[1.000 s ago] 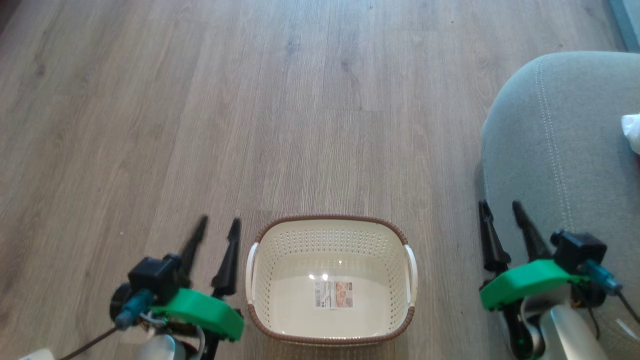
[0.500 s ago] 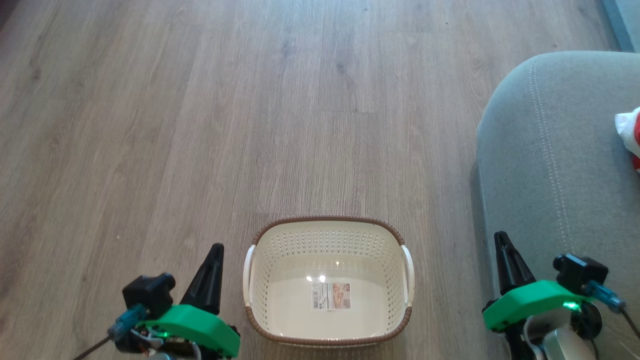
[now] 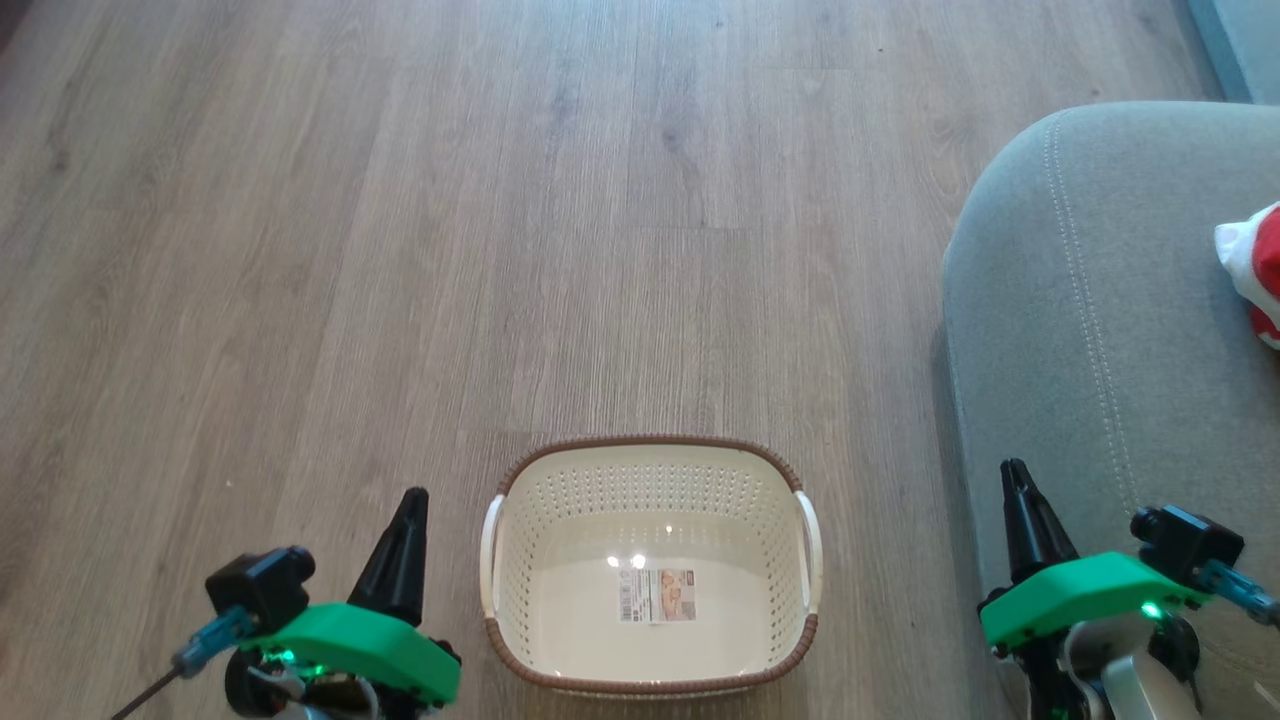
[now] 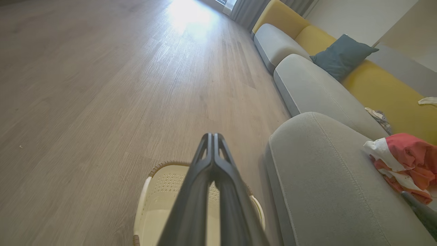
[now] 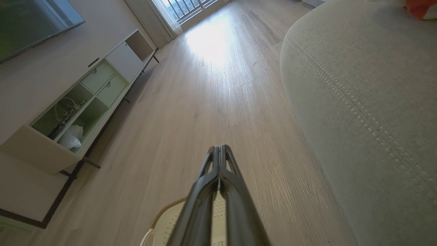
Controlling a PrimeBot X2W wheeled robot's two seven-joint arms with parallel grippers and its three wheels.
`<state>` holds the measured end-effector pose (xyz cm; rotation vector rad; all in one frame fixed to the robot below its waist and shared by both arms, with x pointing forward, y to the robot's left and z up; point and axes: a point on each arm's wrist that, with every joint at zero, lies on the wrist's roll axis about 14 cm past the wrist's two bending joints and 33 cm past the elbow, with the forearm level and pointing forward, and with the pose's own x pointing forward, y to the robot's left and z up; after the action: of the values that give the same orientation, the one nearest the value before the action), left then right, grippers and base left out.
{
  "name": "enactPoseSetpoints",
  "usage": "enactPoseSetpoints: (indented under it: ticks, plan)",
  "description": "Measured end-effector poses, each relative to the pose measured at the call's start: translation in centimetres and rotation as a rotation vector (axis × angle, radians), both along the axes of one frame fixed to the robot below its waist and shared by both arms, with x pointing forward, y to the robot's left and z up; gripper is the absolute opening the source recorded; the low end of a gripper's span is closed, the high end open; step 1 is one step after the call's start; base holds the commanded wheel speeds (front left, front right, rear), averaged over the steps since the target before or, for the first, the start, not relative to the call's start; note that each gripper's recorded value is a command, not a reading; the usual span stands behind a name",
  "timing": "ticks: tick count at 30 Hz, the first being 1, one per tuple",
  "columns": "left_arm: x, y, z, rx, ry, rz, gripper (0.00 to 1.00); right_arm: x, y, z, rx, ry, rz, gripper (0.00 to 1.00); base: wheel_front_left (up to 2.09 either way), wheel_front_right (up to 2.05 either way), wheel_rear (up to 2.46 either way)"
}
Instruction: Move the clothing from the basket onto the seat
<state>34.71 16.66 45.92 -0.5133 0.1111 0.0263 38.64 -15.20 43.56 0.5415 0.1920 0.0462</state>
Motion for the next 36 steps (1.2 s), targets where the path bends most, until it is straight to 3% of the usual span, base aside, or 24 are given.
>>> enactPoseSetpoints:
  ticks: [36]
  plan:
    - [0.6, 1.0, -0.3, -0.382, 0.044, 0.062, 0.00, -0.2, -2.5, 1.1, 0.356, 0.026, -0.139, 0.00, 0.00, 0.00, 0.00]
